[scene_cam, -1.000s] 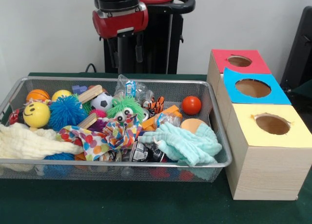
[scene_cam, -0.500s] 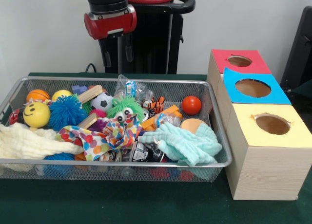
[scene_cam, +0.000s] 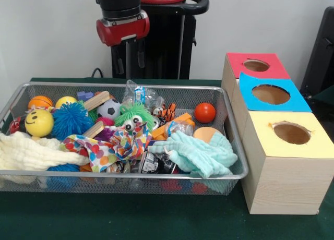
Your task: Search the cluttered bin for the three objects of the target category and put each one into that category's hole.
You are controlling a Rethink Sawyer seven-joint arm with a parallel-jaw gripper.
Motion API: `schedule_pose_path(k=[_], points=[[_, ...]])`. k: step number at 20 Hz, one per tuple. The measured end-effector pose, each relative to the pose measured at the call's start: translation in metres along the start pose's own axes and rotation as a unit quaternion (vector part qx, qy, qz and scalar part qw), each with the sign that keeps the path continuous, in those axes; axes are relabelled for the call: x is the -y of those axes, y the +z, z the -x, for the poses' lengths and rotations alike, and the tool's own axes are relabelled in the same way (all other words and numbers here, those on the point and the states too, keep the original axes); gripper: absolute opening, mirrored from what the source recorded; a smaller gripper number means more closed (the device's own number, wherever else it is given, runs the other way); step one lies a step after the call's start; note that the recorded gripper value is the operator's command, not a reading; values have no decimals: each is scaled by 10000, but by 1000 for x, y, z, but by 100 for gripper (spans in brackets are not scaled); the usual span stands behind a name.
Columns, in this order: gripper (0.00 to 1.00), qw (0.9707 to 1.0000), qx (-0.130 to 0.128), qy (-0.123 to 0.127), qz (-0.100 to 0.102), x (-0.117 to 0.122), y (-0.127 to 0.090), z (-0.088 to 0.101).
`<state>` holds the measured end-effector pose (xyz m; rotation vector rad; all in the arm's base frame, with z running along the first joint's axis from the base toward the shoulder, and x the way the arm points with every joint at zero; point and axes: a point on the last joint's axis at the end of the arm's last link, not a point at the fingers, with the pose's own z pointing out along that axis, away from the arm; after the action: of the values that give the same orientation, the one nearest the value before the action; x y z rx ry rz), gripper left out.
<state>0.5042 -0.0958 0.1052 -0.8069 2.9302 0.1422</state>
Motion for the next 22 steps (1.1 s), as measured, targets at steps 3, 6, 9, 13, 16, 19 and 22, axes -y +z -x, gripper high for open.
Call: schedule_pose_path(k=[3, 6, 9, 13, 16, 19, 22], points=[[100, 9997, 78, -200, -79, -6, 4, -3], [100, 9988, 171, -441, -136, -17, 8, -4], [100, 9978, 227, -605, -132, -28, 11, -4], [100, 9967, 257, -769, -100, -42, 14, -2], [100, 9963, 232, -824, -67, -48, 15, -3], [100, 9958, 180, -895, -32, -57, 17, -3], [100, 9950, 137, -988, -24, -64, 19, -2]])
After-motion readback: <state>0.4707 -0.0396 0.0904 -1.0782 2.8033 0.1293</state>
